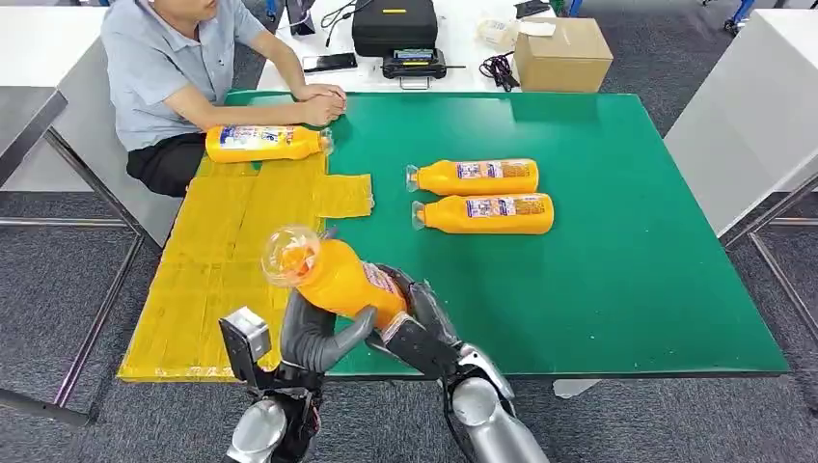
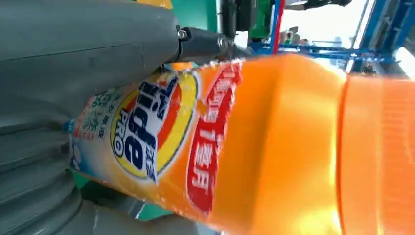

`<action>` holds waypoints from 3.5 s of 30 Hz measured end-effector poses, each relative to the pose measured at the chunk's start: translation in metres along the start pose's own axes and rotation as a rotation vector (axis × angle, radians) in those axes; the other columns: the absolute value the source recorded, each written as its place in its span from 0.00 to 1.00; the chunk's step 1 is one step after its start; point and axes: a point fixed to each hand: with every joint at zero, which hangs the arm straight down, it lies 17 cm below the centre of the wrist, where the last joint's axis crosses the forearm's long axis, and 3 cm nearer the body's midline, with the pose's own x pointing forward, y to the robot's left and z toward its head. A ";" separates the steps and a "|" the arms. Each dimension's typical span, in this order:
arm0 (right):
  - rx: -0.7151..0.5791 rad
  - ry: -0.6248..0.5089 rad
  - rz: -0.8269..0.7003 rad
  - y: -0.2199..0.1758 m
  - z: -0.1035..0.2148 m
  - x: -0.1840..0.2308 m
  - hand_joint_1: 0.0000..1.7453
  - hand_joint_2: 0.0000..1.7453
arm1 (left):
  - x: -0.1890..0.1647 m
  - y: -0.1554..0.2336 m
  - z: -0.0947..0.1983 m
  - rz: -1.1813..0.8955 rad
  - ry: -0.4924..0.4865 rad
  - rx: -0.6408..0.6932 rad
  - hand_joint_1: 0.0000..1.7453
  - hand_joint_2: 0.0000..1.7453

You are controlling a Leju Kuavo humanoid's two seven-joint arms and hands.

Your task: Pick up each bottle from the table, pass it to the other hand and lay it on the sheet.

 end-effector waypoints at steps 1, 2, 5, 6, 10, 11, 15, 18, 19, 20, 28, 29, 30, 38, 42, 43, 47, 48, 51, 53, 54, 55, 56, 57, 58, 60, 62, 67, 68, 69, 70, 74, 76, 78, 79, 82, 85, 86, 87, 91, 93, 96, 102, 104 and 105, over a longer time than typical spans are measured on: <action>0.001 -0.001 -0.002 0.000 0.000 0.000 1.00 1.00 | 0.001 0.000 0.000 0.001 -0.004 -0.001 1.00 1.00; 0.001 -0.001 -0.003 0.000 -0.001 0.000 1.00 1.00 | 0.001 0.000 0.000 0.002 -0.006 -0.002 1.00 1.00; 0.003 0.002 -0.006 0.000 -0.001 -0.002 1.00 1.00 | 0.002 0.000 0.000 0.005 -0.011 -0.007 1.00 1.00; 0.005 0.005 -0.007 0.001 -0.001 -0.003 1.00 1.00 | 0.002 0.000 0.000 0.009 -0.011 -0.008 1.00 1.00; 0.003 0.017 0.002 0.000 -0.001 -0.008 0.95 1.00 | 0.001 0.000 0.000 0.006 -0.006 -0.013 1.00 1.00; 0.001 0.020 0.007 -0.001 -0.001 -0.010 0.90 1.00 | 0.000 -0.001 0.000 0.006 -0.003 -0.014 1.00 1.00; 0.006 0.053 0.036 -0.001 -0.003 -0.018 0.00 1.00 | -0.002 -0.001 0.000 -0.010 0.003 -0.019 1.00 1.00; -0.003 0.104 0.072 -0.003 -0.001 -0.032 0.00 1.00 | -0.003 -0.004 0.000 -0.067 -0.004 -0.031 1.00 1.00; -0.007 0.122 0.091 -0.004 0.000 -0.038 0.00 1.00 | -0.003 -0.002 -0.001 -0.114 -0.010 -0.025 1.00 1.00; -0.013 0.145 0.118 -0.005 0.003 -0.045 0.00 1.00 | -0.002 -0.001 -0.001 -0.183 -0.021 -0.020 1.00 1.00; -0.069 0.260 0.255 -0.022 0.033 -0.081 0.00 1.00 | 0.014 0.007 -0.007 -0.454 -0.073 -0.004 1.00 1.00; -0.077 0.274 0.294 -0.025 0.036 -0.085 0.00 1.00 | 0.017 0.008 -0.007 -0.515 -0.092 -0.001 1.00 1.00; -0.086 0.292 0.348 -0.030 0.040 -0.089 0.00 1.00 | 0.022 0.009 -0.006 -0.600 -0.118 0.000 1.00 1.00; -0.158 0.355 0.525 -0.069 0.070 -0.105 0.00 1.00 | 0.055 0.037 -0.008 -1.057 -0.219 0.091 1.00 1.00; -0.165 0.323 0.500 -0.072 0.069 -0.098 0.00 1.00 | 0.049 0.058 -0.017 -1.457 -0.177 0.102 1.00 1.00; -0.169 0.319 0.496 -0.072 0.069 -0.097 0.00 1.00 | 0.049 0.063 -0.018 -1.477 -0.166 0.110 1.00 1.00; -0.182 0.301 0.475 -0.072 0.068 -0.093 0.00 1.00 | 0.042 0.077 -0.023 -1.535 -0.123 0.116 1.00 1.00; -0.183 0.291 0.465 -0.072 0.067 -0.091 0.00 1.00 | 0.036 0.080 -0.025 -1.560 -0.100 0.109 1.00 1.00; -0.189 0.267 0.433 -0.069 0.064 -0.087 0.00 1.00 | 0.015 0.101 -0.030 -1.625 -0.017 0.111 1.00 1.00; -0.196 0.257 0.416 -0.068 0.063 -0.084 0.00 1.00 | 0.003 0.114 -0.035 -1.658 0.020 0.104 1.00 1.00; -0.198 0.252 0.408 -0.068 0.061 -0.083 0.00 1.00 | -0.005 0.122 -0.036 -1.674 0.039 0.096 1.00 1.00; -0.201 0.248 0.401 -0.067 0.060 -0.083 0.00 1.00 | -0.013 0.128 -0.036 -1.687 0.060 0.083 1.00 1.00; -0.203 0.245 0.395 -0.067 0.059 -0.082 0.00 1.00 | -0.019 0.134 -0.037 -1.701 0.077 0.078 1.00 1.00; -0.206 0.244 0.388 -0.067 0.059 -0.082 0.00 1.00 | -0.026 0.139 -0.037 -1.709 0.095 0.066 1.00 1.00; -0.209 0.244 0.381 -0.068 0.059 -0.083 0.00 1.00 | -0.036 0.143 -0.035 -1.719 0.120 0.041 1.00 1.00; -0.213 0.240 0.368 -0.067 0.059 -0.083 0.00 1.00 | -0.053 0.150 -0.032 -1.729 0.163 0.002 1.00 1.00; -0.212 0.237 0.353 -0.066 0.059 -0.083 0.00 1.00 | -0.068 0.158 -0.027 -1.734 0.204 -0.028 1.00 1.00; -0.201 0.238 0.336 -0.060 0.061 -0.087 0.00 1.00 | -0.092 0.181 -0.018 -1.747 0.289 -0.043 0.86 1.00; -0.200 0.239 0.334 -0.059 0.062 -0.088 0.00 1.00 | -0.094 0.183 -0.017 -1.750 0.298 -0.045 0.82 1.00; -0.199 0.240 0.332 -0.059 0.062 -0.088 0.00 1.00 | -0.097 0.185 -0.017 -1.752 0.307 -0.049 0.89 1.00; -0.197 0.241 0.331 -0.058 0.062 -0.089 0.00 1.00 | -0.099 0.187 -0.016 -1.753 0.314 -0.052 0.89 1.00; -0.195 0.246 0.325 -0.057 0.063 -0.091 0.00 1.00 | -0.104 0.191 -0.017 -1.755 0.337 -0.059 0.84 1.00; -0.190 0.244 0.322 -0.056 0.062 -0.091 0.00 1.00 | -0.104 0.194 -0.018 -1.758 0.348 -0.050 0.84 1.00; -0.186 0.243 0.320 -0.055 0.061 -0.091 0.00 1.00 | -0.105 0.196 -0.019 -1.760 0.356 -0.048 0.84 1.00; -0.185 0.244 0.319 -0.055 0.061 -0.092 0.00 1.00 | -0.105 0.196 -0.019 -1.761 0.358 -0.048 0.84 1.00; -0.183 0.245 0.319 -0.054 0.061 -0.093 0.00 1.00 | -0.106 0.197 -0.020 -1.762 0.363 -0.050 0.24 1.00; -0.179 0.245 0.321 -0.054 0.061 -0.093 0.00 1.00 | -0.109 0.198 -0.019 -1.764 0.370 -0.057 0.16 1.00; -0.178 0.244 0.322 -0.054 0.060 -0.093 0.00 1.00 | -0.110 0.198 -0.020 -1.764 0.375 -0.062 0.16 1.00; -0.178 0.243 0.322 -0.054 0.060 -0.093 0.00 1.00 | -0.113 0.199 -0.019 -1.763 0.389 -0.073 0.16 1.00; -0.178 0.237 0.323 -0.056 0.056 -0.093 0.00 1.00 | -0.119 0.201 -0.019 -1.762 0.414 -0.096 0.05 1.00; -0.177 0.234 0.324 -0.057 0.055 -0.093 0.00 1.00 | -0.121 0.203 -0.020 -1.761 0.426 -0.103 0.06 1.00; -0.177 0.228 0.323 -0.058 0.052 -0.093 0.00 1.00 | -0.129 0.206 -0.021 -1.756 0.468 -0.137 0.00 1.00; -0.174 0.223 0.325 -0.062 0.049 -0.096 0.00 1.00 | -0.140 0.209 -0.025 -1.738 0.519 -0.184 0.00 1.00; -0.171 0.222 0.326 -0.061 0.048 -0.098 0.00 1.00 | -0.142 0.208 -0.026 -1.733 0.523 -0.192 0.00 1.00; -0.170 0.222 0.326 -0.061 0.048 -0.098 0.00 1.00 | -0.142 0.208 -0.027 -1.731 0.521 -0.190 0.00 1.00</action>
